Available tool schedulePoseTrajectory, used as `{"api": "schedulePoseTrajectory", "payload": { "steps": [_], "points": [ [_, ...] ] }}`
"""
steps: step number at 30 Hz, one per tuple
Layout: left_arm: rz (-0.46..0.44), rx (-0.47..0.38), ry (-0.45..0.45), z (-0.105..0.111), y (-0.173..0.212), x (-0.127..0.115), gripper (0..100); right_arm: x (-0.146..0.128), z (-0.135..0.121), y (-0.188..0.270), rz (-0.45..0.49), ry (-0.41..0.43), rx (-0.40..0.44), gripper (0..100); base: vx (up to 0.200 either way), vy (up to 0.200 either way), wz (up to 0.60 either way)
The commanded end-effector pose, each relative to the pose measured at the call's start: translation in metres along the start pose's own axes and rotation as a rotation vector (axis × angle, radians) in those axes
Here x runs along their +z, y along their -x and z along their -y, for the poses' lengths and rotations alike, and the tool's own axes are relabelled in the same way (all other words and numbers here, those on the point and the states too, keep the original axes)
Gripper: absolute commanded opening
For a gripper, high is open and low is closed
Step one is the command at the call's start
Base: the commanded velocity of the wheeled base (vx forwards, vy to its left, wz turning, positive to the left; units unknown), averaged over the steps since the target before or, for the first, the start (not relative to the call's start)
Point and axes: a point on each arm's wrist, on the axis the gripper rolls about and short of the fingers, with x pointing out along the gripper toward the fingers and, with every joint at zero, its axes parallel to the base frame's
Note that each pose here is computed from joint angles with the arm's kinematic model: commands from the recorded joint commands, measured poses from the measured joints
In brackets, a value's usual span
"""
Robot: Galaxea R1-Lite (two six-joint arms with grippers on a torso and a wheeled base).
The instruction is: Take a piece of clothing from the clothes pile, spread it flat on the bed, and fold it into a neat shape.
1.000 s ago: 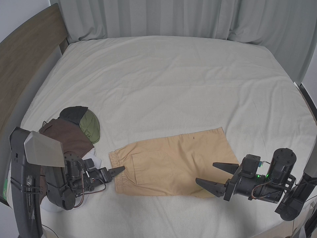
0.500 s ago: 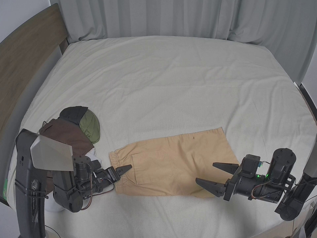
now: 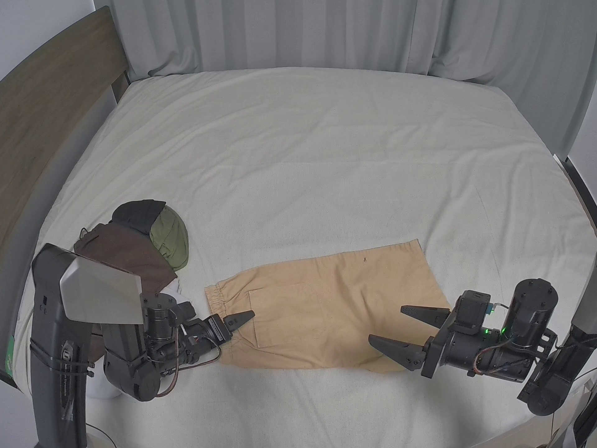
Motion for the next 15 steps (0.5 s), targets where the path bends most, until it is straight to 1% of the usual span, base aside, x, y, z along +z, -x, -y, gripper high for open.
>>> {"api": "schedulePoseTrajectory", "payload": {
  "steps": [1, 4, 5, 15],
  "points": [
    [0.000, 0.003, 0.001, -0.0005, 0.0006, -0.0002, 100, -0.0003, -0.0003, -0.0002, -0.001, 0.001, 0.002, 100, 0.000, 0.000, 0.00],
    [-0.002, 0.004, 0.002, -0.0007, 0.0009, -0.0005, 100, -0.0006, -0.0002, -0.0004, -0.003, -0.001, 0.002, 100, 0.000, 0.000, 0.00],
    [-0.003, 0.003, 0.002, -0.0006, 0.0009, -0.0005, 0, -0.0006, -0.0002, -0.0004, -0.003, 0.000, 0.002, 100, 0.000, 0.000, 0.00],
    [-0.011, 0.001, 0.006, -0.0013, 0.0035, -0.0005, 0, -0.0008, 0.0002, -0.0001, -0.004, 0.000, 0.000, 100, 0.000, 0.000, 0.00]
  ]
}}
